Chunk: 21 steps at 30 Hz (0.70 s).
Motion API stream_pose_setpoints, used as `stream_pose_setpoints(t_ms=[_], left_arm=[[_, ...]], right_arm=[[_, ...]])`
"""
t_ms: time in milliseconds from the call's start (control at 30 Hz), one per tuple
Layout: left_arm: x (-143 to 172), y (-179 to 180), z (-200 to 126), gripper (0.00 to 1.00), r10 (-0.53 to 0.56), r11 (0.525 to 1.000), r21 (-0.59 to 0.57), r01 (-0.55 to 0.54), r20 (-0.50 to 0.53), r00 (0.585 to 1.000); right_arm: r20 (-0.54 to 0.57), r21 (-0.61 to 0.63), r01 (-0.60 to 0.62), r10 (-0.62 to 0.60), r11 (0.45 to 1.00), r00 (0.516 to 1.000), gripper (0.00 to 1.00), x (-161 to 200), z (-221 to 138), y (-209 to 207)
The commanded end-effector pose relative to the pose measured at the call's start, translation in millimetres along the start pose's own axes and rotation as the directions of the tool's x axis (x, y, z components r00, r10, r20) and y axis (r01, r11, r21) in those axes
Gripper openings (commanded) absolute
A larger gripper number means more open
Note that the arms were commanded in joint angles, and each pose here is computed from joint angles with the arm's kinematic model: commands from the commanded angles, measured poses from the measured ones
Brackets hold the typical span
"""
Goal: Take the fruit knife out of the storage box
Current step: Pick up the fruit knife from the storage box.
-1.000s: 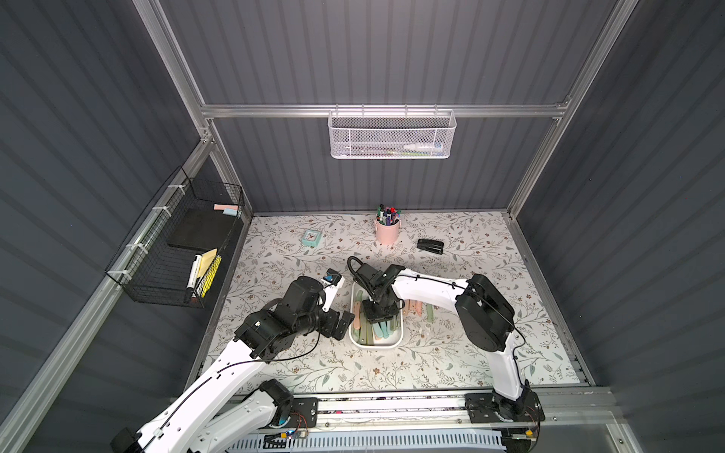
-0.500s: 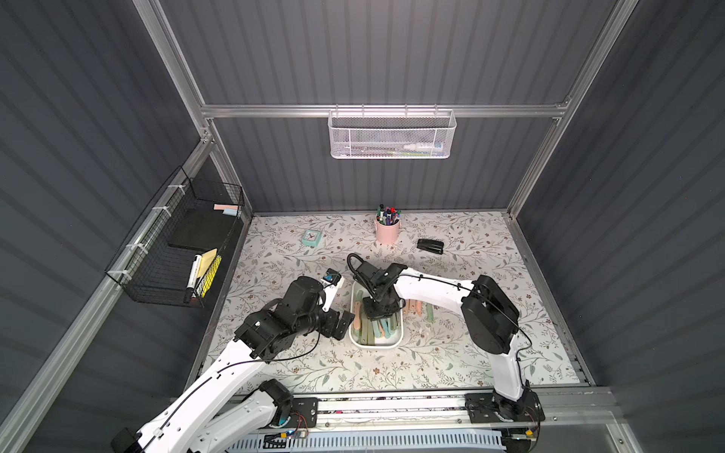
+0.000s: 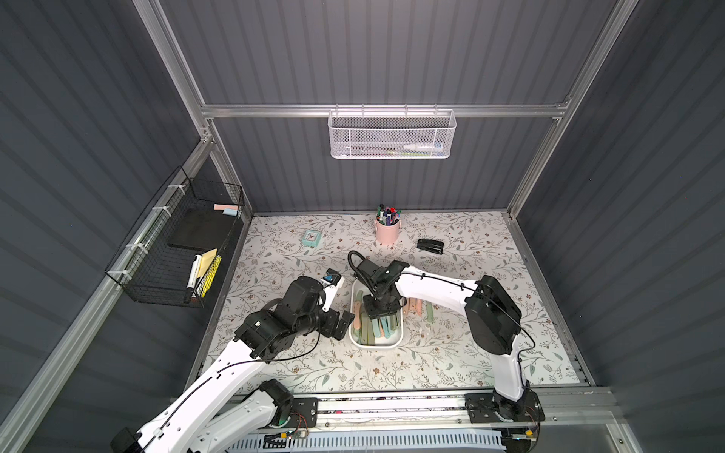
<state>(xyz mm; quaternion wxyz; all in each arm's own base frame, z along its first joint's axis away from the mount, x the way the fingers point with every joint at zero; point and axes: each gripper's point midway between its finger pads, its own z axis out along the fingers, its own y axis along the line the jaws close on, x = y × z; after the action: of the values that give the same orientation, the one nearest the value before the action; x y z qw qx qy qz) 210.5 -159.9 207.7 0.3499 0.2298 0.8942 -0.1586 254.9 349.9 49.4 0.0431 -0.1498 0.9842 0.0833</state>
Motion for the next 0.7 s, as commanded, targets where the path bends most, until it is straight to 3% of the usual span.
stream_pose_setpoints(t_ms=[0, 200, 400, 667], left_arm=[[2, -1, -2, 0.99, -0.007, 1.0, 0.006, 0.007, 0.0, 1.0], [2, -1, -3, 0.99, -0.009, 1.0, 0.006, 0.009, 0.004, 1.0], [2, 0, -4, 0.99, -0.011, 1.0, 0.003, 0.011, 0.01, 1.0], [2, -1, -4, 0.99, -0.011, 1.0, 0.005, 0.011, 0.007, 1.0]], right_arm=[[-0.074, 0.009, -0.004, 0.005, 1.0, 0.997, 0.45, 12, 11, 2], [-0.107, 0.034, -0.004, 0.008, 0.999, 0.994, 0.42, 15, 22, 0], [-0.13, 0.077, 0.001, 0.009, 0.997, 0.991, 0.29, 18, 28, -6], [-0.064, 0.101, -0.004, 0.011, 0.995, 0.998, 0.21, 7, 13, -9]])
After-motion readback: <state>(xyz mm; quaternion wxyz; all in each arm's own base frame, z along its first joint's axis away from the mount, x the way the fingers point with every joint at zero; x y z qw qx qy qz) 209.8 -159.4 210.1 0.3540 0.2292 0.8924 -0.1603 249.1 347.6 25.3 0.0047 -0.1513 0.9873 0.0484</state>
